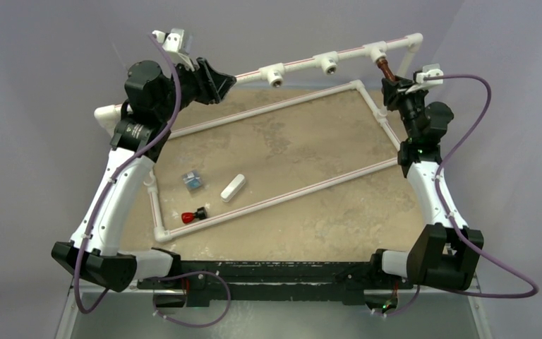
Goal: Install the water faucets
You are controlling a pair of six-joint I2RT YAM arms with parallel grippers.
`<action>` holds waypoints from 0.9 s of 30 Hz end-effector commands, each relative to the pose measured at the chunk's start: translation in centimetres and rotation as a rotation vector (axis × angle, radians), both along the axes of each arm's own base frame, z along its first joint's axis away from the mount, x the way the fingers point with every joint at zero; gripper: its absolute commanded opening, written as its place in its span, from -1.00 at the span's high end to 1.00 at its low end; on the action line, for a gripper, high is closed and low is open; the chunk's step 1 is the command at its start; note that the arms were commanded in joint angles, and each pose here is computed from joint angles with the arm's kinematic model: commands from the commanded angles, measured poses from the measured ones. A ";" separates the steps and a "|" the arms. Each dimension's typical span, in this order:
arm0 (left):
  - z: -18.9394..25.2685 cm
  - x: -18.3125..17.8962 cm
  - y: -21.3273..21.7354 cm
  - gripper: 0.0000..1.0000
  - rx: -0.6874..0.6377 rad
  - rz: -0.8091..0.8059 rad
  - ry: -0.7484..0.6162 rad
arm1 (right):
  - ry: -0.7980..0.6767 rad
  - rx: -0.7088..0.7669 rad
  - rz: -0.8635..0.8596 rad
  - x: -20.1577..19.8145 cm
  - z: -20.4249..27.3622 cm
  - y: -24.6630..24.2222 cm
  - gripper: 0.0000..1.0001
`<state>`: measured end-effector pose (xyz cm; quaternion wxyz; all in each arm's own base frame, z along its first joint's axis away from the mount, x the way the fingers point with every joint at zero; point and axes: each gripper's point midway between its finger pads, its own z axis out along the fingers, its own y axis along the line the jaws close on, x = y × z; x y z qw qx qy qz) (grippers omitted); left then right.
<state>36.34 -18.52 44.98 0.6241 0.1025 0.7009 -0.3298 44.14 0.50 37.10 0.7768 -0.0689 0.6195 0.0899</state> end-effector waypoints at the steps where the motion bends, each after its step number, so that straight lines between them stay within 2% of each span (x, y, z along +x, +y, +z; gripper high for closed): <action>1: 1.2 -0.8 0.2 0.09 0.039 0.030 -0.067 | -0.080 0.258 0.229 -2.5 7.1 4.2 1.00; 9: 1.2 -1.5 -0.7 0.08 0.077 0.028 -0.104 | -0.001 0.476 0.334 -3.4 8.5 5.5 1.00; 16: 1.6 -2.5 -1.2 0.06 0.087 0.031 -0.132 | 0.077 0.653 0.364 -3.9 7.1 5.6 1.00; 20: 1.5 -2.8 -1.5 0.06 0.076 0.019 -0.126 | 0.019 0.528 0.271 -3.8 7.5 4.5 1.00; 23: 1.3 -2.6 -1.6 0.05 0.076 0.018 -0.119 | -0.024 0.400 0.218 -4.0 7.8 3.8 0.82; 24: 1.0 -2.4 -1.6 0.05 0.079 0.023 -0.114 | -0.024 0.360 0.204 -3.9 7.6 3.7 0.74; 27: 0.0 -1.6 -1.6 0.06 0.090 0.040 -0.093 | -0.035 0.218 0.198 -3.6 6.9 3.8 0.22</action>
